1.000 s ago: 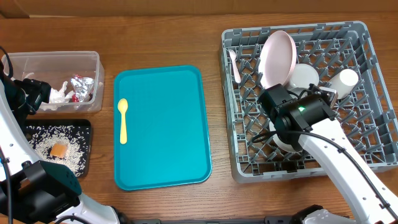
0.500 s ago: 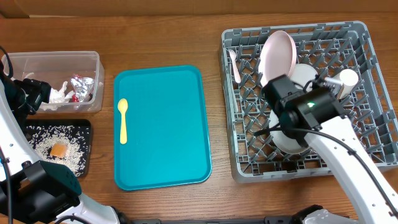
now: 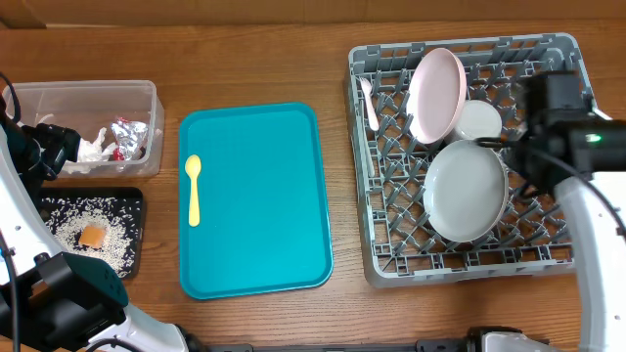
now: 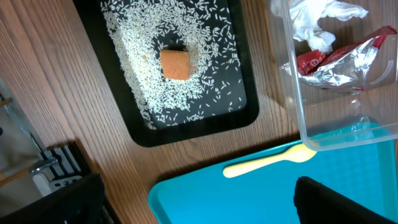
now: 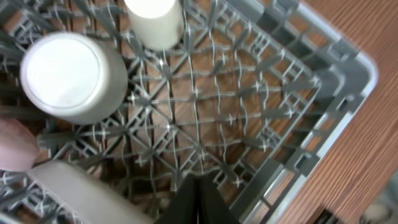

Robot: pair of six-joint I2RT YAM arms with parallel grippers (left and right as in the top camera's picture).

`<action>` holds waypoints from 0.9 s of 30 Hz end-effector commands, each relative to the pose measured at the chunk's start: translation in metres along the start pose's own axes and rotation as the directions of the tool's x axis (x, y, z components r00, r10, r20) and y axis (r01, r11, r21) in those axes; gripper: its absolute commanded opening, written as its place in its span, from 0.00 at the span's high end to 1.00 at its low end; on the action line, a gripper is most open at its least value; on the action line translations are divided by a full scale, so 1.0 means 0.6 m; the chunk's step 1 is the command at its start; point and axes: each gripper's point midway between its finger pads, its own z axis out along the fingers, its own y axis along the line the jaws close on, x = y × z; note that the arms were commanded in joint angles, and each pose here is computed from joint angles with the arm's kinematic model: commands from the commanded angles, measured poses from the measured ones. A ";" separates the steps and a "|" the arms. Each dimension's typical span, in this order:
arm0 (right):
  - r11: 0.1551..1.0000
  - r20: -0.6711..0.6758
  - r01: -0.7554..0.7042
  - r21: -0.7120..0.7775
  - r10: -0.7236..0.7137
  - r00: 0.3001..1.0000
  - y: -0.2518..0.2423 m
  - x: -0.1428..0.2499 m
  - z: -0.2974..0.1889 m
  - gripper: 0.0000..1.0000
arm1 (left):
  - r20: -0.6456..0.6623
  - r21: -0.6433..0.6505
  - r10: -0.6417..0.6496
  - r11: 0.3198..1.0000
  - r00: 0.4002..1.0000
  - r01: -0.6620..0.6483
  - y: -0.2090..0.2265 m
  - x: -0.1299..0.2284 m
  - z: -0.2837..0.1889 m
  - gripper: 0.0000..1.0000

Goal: Sort waste into correct bins and load items into the dishwasher rack
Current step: 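Raise the right gripper up out of the rack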

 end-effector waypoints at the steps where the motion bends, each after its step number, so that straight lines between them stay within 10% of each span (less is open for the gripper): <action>1: 0.986 -0.118 0.033 -0.165 -0.053 0.992 0.035 0.022 0.001 0.96 | 0.012 -0.005 -0.007 1.000 1.000 0.007 0.001 0.002 -0.003 0.00; 17: 0.966 -0.256 0.092 -0.243 -0.155 0.954 0.058 0.098 0.045 0.96 | 0.012 -0.005 -0.007 1.000 1.000 0.007 0.001 0.002 -0.003 0.00; 27: 0.885 -0.025 0.080 -0.459 -0.103 0.994 0.073 0.017 -0.126 0.92 | 0.012 -0.005 -0.007 1.000 1.000 0.007 0.001 0.001 -0.003 0.00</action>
